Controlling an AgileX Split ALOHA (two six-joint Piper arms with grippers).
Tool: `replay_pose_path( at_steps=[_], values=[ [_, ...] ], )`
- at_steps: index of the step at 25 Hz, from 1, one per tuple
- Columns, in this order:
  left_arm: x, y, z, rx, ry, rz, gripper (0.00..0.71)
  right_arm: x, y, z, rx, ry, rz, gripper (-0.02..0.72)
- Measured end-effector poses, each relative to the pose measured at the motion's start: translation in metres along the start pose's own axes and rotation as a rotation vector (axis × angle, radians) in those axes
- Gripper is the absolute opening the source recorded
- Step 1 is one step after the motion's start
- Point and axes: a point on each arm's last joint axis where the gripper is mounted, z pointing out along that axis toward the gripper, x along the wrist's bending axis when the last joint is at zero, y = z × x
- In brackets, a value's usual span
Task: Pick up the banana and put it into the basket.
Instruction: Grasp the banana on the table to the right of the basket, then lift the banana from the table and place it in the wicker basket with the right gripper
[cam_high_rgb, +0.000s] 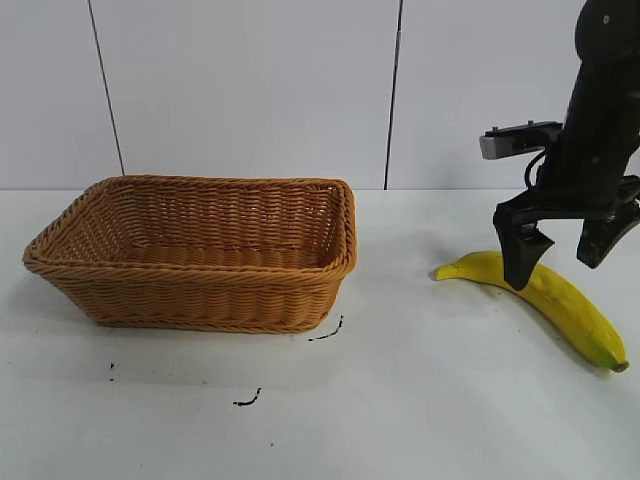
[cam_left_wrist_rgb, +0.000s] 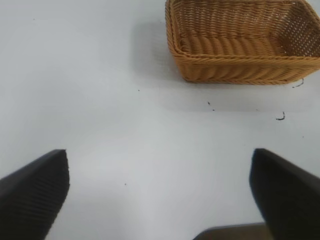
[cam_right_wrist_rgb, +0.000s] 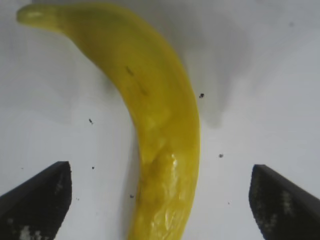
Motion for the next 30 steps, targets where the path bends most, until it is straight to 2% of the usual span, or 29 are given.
replay_pose_path(
  at_steps=[5, 7, 10, 11, 20, 30],
  values=[
    [0.0, 0.0, 0.0, 0.0, 0.0, 0.0, 0.695, 0.0, -0.001, 0.008, 0.017, 0.004, 0.0, 0.681],
    [0.0, 0.0, 0.0, 0.0, 0.0, 0.0, 0.695, 0.0, 0.0, 0.008, 0.015, 0.004, 0.0, 0.623],
    [0.0, 0.0, 0.0, 0.0, 0.0, 0.0, 0.695, 0.0, 0.0, 0.008, 0.015, 0.003, 0.009, 0.421],
    [0.0, 0.0, 0.0, 0.0, 0.0, 0.0, 0.695, 0.0, 0.0, 0.008, 0.016, 0.0, 0.012, 0.311],
    [0.0, 0.0, 0.0, 0.0, 0.0, 0.0, 0.695, -0.001, -0.002, -0.004, 0.022, -0.008, 0.05, 0.314],
    [0.0, 0.0, 0.0, 0.0, 0.0, 0.0, 0.695, -0.007, 0.022, -0.113, -0.051, -0.031, 0.032, 0.314]
  ],
)
